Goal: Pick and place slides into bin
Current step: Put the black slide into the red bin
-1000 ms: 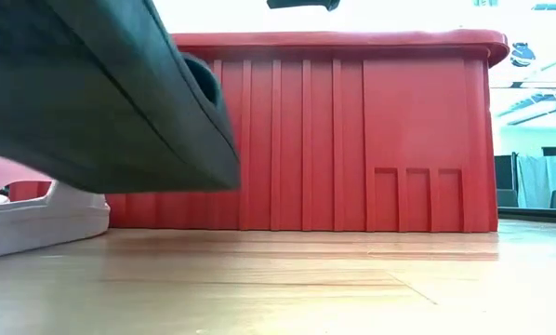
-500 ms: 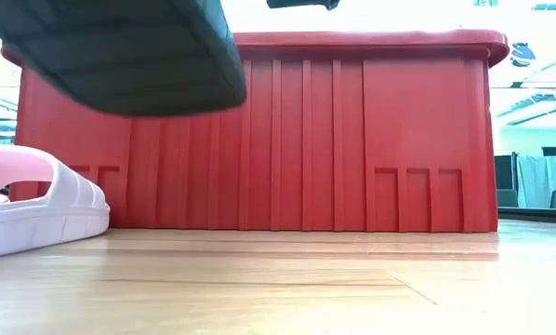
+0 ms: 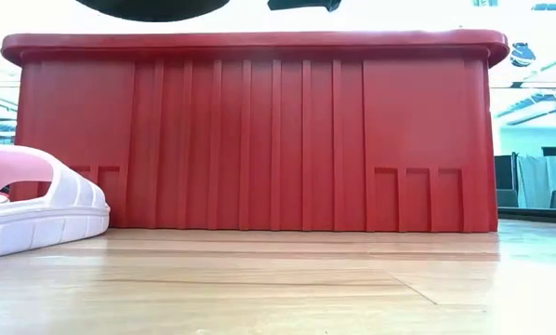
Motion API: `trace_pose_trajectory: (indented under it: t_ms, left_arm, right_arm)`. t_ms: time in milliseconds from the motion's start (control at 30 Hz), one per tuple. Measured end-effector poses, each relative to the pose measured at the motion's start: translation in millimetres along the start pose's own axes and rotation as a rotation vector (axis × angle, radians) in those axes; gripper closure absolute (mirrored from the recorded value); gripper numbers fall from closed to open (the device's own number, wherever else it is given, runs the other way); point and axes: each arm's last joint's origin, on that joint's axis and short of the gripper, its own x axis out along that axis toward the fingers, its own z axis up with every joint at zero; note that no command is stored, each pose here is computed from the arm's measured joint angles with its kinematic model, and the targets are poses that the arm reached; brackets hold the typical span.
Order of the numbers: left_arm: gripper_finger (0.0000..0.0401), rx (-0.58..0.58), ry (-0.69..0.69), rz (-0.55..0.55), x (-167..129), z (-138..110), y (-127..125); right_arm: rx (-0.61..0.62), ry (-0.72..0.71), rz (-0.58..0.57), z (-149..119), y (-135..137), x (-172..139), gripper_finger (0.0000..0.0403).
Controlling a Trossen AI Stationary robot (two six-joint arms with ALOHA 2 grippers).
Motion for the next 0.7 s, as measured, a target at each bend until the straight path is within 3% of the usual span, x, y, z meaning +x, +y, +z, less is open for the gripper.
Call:
trace_pose_trajectory:
  t_ms: [433,700]
  left_arm:
    - [0.0399,0.081,-0.096,0.108,-42.2,23.7,64.8]
    - [0.0398,0.04,-0.098,0.194,-57.9,26.2,133.9]
  right_arm:
    - [0.03,0.022,-0.011,-2.1,-0.2,0.0,0.0264]
    - [-0.01,0.033,-0.216,-2.3,-6.6,-0.5,0.0264]
